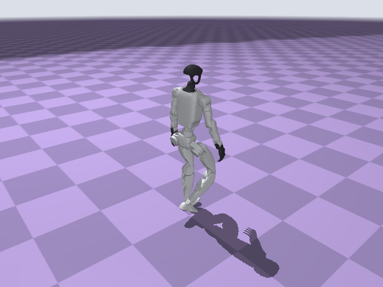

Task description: Walk

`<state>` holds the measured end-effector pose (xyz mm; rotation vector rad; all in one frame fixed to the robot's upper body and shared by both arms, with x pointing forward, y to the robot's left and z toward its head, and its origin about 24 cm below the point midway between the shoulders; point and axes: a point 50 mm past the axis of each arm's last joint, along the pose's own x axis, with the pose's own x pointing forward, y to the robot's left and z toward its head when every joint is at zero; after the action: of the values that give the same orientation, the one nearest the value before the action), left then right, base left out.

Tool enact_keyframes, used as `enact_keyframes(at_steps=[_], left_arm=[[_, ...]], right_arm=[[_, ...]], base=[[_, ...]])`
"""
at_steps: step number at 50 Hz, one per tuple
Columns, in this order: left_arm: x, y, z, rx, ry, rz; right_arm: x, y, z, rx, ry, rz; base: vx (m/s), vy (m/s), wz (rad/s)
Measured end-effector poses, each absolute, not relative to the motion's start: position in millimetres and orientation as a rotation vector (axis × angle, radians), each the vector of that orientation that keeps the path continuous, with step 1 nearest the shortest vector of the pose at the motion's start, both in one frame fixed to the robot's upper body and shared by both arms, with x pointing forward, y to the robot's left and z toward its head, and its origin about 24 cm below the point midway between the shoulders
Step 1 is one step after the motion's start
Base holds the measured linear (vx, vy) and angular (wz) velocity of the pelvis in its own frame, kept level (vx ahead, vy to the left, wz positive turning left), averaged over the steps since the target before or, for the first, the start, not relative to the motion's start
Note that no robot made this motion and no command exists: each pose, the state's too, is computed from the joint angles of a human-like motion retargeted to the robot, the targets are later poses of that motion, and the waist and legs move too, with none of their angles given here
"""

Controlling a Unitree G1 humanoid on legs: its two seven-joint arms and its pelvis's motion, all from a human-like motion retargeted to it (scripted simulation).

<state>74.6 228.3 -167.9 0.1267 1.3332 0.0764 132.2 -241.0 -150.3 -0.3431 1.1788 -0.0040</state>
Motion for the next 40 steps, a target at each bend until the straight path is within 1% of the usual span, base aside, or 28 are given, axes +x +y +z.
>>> enact_keyframes(at_steps=[7, 10, 14, 19, 22, 27, 30, 35, 40], left_arm=[[177, 242, -131, 0.231, 1.014, 0.098], [214, 242, -111, 0.26, 0.881, 0.091], [237, 237, -96, 0.269, 0.789, 0.083], [228, 221, -107, 0.236, 0.836, 0.047], [210, 208, -122, 0.216, 0.926, -0.014], [185, 191, -139, 0.257, 1.032, -0.143], [172, 191, -145, 0.296, 1.077, -0.187], [147, 200, -153, 0.316, 1.153, -0.191], [108, 200, -166, 0.289, 1.264, -0.206]], right_arm=[[49, -254, -166, -0.223, 1.443, -0.112], [23, -256, -167, -0.178, 1.516, -0.148], [-5, -256, -167, -0.146, 1.586, -0.183], [-17, -258, -166, -0.143, 1.599, -0.231], [2, -263, -166, -0.166, 1.537, -0.24], [62, -267, -159, -0.233, 1.343, -0.215], [107, -266, -149, -0.293, 1.2, -0.183], [183, -258, -120, -0.386, 0.943, -0.125], [224, -247, -97, -0.438, 0.783, -0.077]], base=[[0.73, -0.08, 0.32], [0.7, -0.16, 0.18], [0.7, -0.19, 0.21], [0.7, -0.2, 0.22], [0.6, -0.2, 0.11], [0.55, -0.2, -0.04], [0.51, -0.19, -0.24], [0.46, -0.12, -0.41], [0.36, -0.04, -0.4]])
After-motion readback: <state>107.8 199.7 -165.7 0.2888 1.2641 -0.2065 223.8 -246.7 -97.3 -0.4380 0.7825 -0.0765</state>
